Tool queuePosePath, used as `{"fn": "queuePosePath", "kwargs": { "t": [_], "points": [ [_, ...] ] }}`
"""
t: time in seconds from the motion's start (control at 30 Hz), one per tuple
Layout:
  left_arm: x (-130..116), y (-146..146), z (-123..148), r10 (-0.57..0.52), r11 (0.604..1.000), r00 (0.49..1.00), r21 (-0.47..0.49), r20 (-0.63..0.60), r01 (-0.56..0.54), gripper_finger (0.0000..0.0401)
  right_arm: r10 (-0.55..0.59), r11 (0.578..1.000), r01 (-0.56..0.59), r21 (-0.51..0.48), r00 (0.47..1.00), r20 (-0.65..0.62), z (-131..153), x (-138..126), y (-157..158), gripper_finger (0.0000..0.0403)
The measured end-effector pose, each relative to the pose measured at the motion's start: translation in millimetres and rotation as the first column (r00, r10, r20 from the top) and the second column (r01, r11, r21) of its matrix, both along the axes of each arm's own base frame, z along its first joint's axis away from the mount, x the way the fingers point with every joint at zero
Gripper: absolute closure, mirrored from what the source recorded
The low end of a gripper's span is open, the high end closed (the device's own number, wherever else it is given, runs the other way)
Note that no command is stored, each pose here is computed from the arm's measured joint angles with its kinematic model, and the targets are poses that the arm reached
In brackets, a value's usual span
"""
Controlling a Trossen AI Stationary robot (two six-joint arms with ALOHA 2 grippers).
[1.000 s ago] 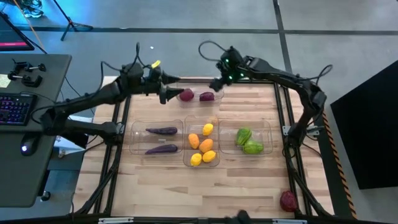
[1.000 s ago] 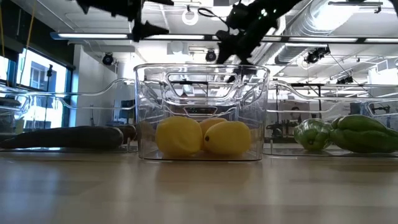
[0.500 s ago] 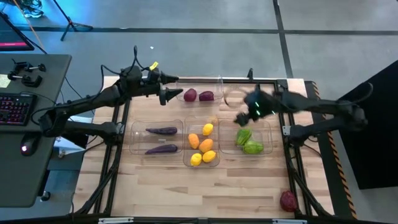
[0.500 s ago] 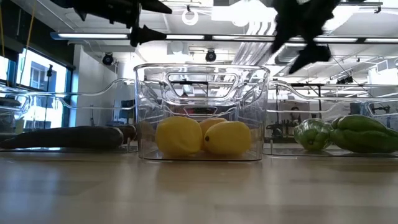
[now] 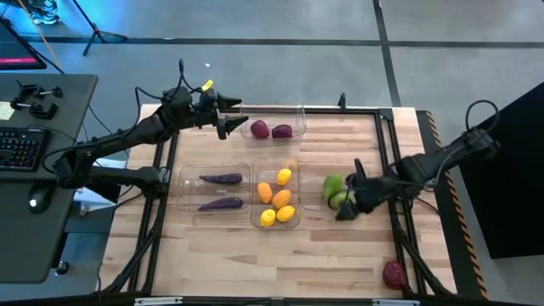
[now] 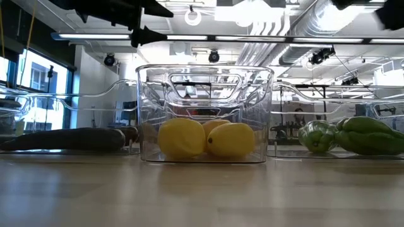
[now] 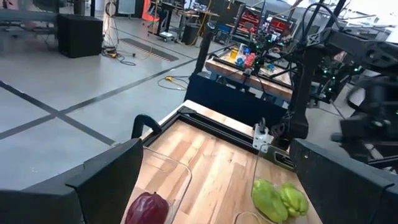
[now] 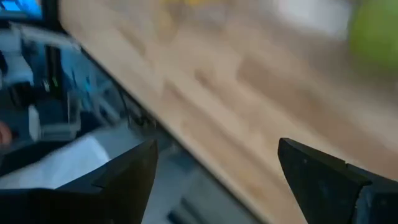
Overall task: Sort produce into baskets
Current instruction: Put the red apple in the top transparent bin
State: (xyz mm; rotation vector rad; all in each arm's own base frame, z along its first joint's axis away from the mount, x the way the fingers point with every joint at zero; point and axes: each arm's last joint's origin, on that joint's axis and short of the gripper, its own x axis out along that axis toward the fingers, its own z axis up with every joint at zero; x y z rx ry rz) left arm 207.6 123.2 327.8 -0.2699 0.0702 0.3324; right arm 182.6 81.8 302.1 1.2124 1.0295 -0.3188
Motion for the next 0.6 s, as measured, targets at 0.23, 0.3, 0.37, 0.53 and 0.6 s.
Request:
{"fn": "queuePosePath", "kwargs": {
  "t": [0.23,0.3,0.37,0.53,0.6],
  "points": [
    [0,0,0,-0.001,1.000,1.000,0.010,-0.005,0.002,0.0007,0.017,0.986,0.007,0.166,0.989,-0.144,-4,-9,22,0.0080],
    [0,0,0,-0.002,1.000,1.000,0.010,-0.005,0.002,0.0007,-0.001,0.985,0.028,0.171,0.988,-0.155,-4,-10,25,0.0080],
    [0,0,0,-0.002,1.000,1.000,0.009,-0.007,0.002,0.0007,0.016,0.985,0.011,0.171,0.987,-0.161,-5,-10,27,0.0080],
    [1,0,-2,-0.002,1.000,1.000,0.004,-0.013,0.002,0.0007,0.098,0.978,-0.038,0.207,0.953,-0.285,-15,-10,31,0.0080],
    [1,1,-3,-0.001,1.000,1.000,-0.008,-0.018,0.001,0.0007,0.105,0.973,-0.019,0.229,0.922,-0.373,-21,-10,33,0.0080]
  ]
}}
